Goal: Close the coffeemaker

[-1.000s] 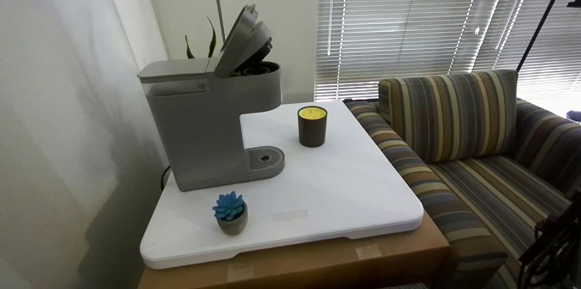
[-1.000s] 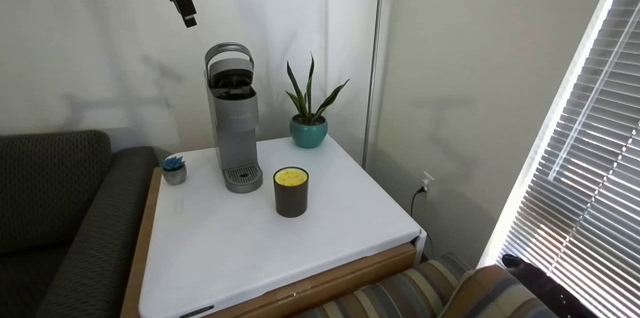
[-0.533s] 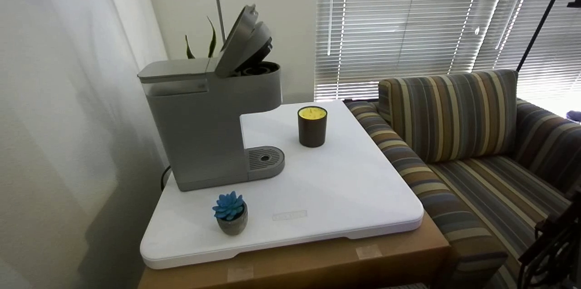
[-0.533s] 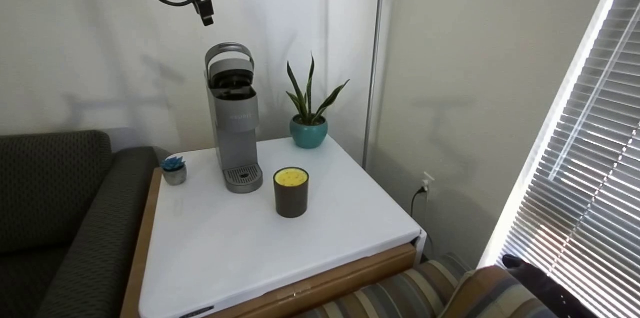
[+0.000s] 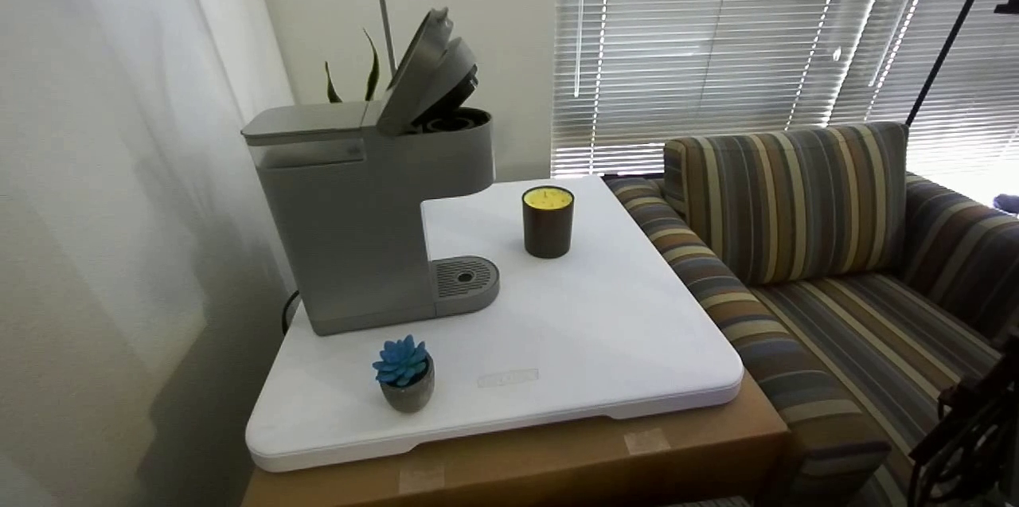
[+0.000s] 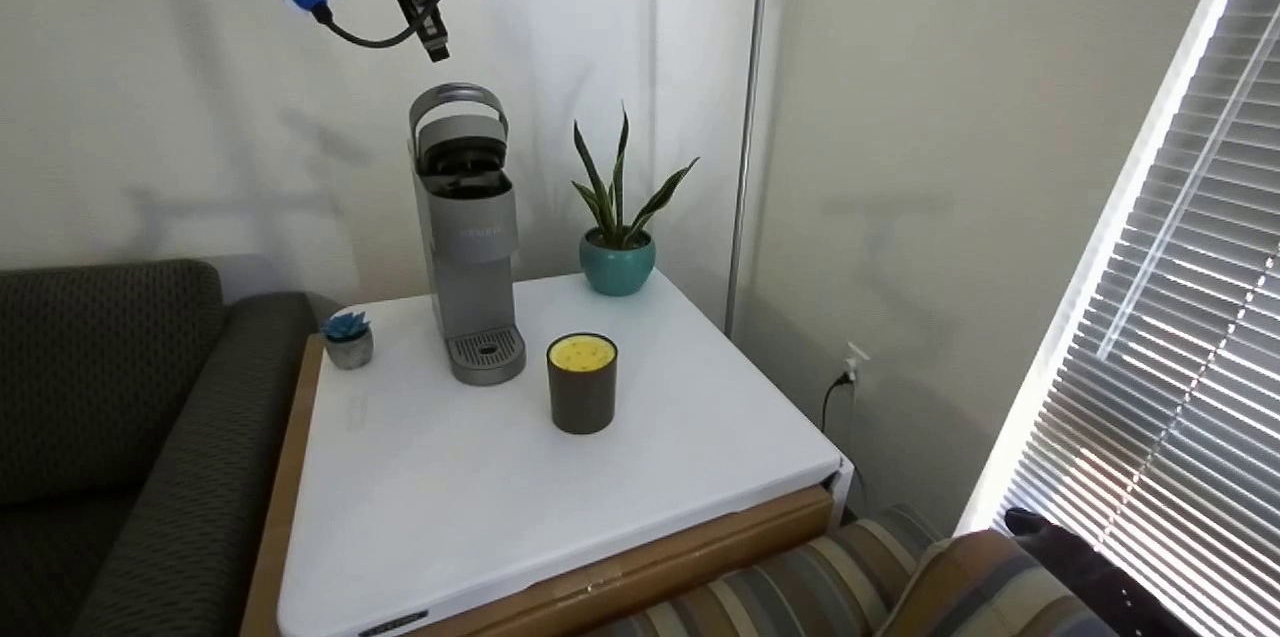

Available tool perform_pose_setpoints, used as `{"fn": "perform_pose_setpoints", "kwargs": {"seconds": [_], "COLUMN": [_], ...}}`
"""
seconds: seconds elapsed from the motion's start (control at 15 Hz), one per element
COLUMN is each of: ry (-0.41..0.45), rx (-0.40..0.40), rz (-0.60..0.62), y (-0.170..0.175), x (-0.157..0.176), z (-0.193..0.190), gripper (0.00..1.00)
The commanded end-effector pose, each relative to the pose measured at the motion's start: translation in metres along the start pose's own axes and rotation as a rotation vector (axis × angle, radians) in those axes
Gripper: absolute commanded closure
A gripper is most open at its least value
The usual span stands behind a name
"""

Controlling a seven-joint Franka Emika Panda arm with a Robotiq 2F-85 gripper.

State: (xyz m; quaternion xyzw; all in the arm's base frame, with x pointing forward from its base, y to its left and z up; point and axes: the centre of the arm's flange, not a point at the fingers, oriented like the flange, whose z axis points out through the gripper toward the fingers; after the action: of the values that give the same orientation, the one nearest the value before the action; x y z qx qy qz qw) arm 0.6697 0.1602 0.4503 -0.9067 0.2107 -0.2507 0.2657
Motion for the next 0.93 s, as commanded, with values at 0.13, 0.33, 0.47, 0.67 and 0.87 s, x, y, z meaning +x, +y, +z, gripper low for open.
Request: {"fn": "perform_pose_setpoints", "kwargs": {"seconds": [0.13,0.33,0.47,0.67,0.87], "ry": [0.046,0.037,0.015,0.001,-0.016], "rx": [-0.013,-0.039,-0.046,-0.035,-0.008], "rz": [0.087,0.122,0.151,0.207,0.28], "y": [0.028,0.042,0.052,0.065,0.081], "x": [0.009,0.008,0.007,0.006,0.007], "z": [0.017,0.022,0.022,0.019,0.015], "gripper": [1.0,1.0,1.0,1.0,1.0]}}
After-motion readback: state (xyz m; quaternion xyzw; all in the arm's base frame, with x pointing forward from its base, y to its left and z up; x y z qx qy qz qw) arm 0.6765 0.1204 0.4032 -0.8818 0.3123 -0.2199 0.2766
